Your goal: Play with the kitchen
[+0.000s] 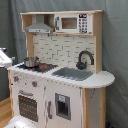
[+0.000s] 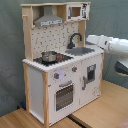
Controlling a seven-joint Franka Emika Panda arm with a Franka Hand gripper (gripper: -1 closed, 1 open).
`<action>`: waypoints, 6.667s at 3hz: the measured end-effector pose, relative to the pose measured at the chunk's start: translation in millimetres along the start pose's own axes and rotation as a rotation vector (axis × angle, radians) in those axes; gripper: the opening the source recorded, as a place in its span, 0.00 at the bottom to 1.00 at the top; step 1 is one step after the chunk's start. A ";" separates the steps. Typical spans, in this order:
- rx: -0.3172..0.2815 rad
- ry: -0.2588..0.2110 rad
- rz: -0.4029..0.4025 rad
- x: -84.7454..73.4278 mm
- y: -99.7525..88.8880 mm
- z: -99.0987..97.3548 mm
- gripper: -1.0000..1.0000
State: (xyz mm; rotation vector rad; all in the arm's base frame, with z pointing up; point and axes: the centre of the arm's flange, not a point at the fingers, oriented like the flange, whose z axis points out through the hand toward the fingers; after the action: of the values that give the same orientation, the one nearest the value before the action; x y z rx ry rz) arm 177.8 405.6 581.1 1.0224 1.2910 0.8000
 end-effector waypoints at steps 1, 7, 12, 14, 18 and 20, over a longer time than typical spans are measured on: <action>0.007 -0.024 0.054 10.2 5.3 17.0 1.00; 0.316 -0.021 0.329 82.3 15.2 101.7 1.00; 0.682 -0.059 0.643 86.6 39.7 185.1 1.00; 0.809 -0.019 0.669 105.4 51.5 199.5 1.00; 1.077 0.018 0.662 101.9 38.4 253.6 1.00; 1.113 0.045 0.618 107.8 41.4 275.4 1.00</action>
State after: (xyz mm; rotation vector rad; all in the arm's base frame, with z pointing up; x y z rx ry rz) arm 467.5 477.8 574.3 2.3775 1.4796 0.4983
